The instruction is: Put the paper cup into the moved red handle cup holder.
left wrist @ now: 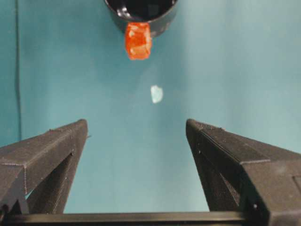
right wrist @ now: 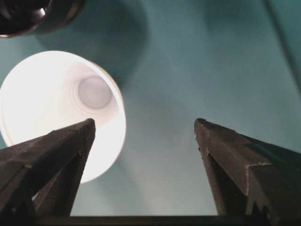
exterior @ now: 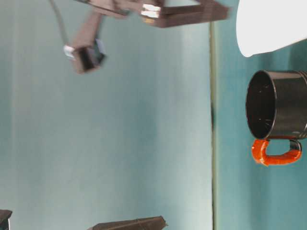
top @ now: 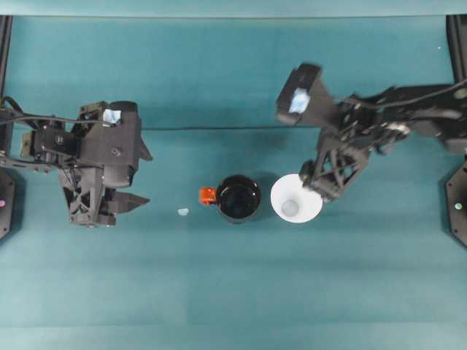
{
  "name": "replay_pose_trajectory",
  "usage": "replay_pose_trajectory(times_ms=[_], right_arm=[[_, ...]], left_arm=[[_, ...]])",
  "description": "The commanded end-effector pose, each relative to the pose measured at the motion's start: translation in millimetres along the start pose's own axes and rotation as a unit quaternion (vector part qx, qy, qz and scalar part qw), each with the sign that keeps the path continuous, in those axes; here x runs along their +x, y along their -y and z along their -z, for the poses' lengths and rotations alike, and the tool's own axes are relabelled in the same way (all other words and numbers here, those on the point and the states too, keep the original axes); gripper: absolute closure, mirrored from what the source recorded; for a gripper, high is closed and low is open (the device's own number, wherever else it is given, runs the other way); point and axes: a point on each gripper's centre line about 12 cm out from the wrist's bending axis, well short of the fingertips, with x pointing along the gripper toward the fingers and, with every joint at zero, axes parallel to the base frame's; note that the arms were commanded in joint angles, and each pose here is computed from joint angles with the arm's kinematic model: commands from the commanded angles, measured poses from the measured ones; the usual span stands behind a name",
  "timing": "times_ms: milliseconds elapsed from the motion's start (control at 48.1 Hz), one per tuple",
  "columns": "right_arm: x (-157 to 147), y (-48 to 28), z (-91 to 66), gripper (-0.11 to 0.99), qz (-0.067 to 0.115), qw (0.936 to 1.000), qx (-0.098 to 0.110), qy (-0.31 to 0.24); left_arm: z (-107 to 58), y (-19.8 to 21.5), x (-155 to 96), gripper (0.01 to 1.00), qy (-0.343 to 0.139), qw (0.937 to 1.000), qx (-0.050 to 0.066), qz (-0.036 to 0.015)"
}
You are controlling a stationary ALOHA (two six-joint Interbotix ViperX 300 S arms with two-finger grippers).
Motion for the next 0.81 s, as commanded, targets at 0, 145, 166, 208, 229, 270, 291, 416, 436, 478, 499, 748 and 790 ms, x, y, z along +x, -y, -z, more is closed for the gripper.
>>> replay_pose_trajectory(times_ms=[0, 145, 166, 208, 229, 270, 291, 416, 436, 478, 499, 748, 790], right_arm=[[15.8, -4.6, -2.3, -0.09, 0.000, 0.9999, 0.003, -0.012], [23.7, -6.9, -1.1, -0.09, -0.002, 0.9998, 0.005, -0.017], [25.0, -6.7, -0.6, -0.09, -0.002, 0.9998, 0.005, -0.018], [27.3, -6.4, -0.1, -0.09, -0.001, 0.9998, 0.006, -0.020], [28.9, -6.2, 0.0, -0.09, -0.001, 0.9998, 0.006, -0.021], [30.9, -6.1, 0.0, -0.09, 0.000, 0.9997, 0.006, -0.022], [32.2, -5.8, 0.6, -0.09, 0.000, 0.9997, 0.006, -0.023], [36.7, -5.0, 0.5, -0.09, 0.002, 0.9997, 0.007, -0.025], [37.0, -5.2, 0.0, -0.09, 0.001, 0.9997, 0.008, -0.025], [36.7, -4.9, -1.1, -0.09, 0.001, 0.9997, 0.009, -0.022], [36.7, -4.5, -1.4, -0.09, 0.001, 0.9997, 0.009, -0.021], [36.4, -3.6, -2.1, -0.02, 0.001, 0.9997, 0.012, -0.021], [36.4, -3.6, -2.1, 0.02, 0.001, 0.9997, 0.012, -0.021]], left_arm=[[-6.7, -2.0, -6.4, 0.073, 0.017, 0.9999, -0.002, -0.0030], [-5.4, -2.4, -5.4, 0.073, 0.014, 0.9999, -0.003, -0.0034], [-6.0, -2.9, -6.1, 0.073, 0.016, 0.9999, -0.003, -0.0040], [-5.9, -2.9, -5.7, 0.073, 0.015, 0.9999, -0.003, -0.0039], [-5.9, -3.4, -5.7, 0.073, 0.015, 0.9999, -0.003, -0.0048], [-6.0, -3.8, -5.7, 0.073, 0.016, 0.9999, -0.004, -0.0050], [-6.0, -3.3, -5.7, 0.073, 0.016, 0.9999, -0.004, -0.0045], [-6.4, -3.8, -5.4, 0.073, 0.016, 0.9999, -0.004, -0.0050], [-5.9, -3.8, -5.2, 0.073, 0.015, 0.9999, -0.004, -0.0049], [-6.4, -4.3, -5.4, 0.073, 0.016, 0.9998, -0.005, -0.0055], [-6.6, -3.9, -5.9, 0.073, 0.017, 0.9998, -0.004, -0.0050], [-6.4, -4.3, -5.4, 0.073, 0.016, 0.9998, -0.005, -0.0055], [-5.8, -4.3, -5.2, 0.073, 0.015, 0.9999, -0.005, -0.0054]])
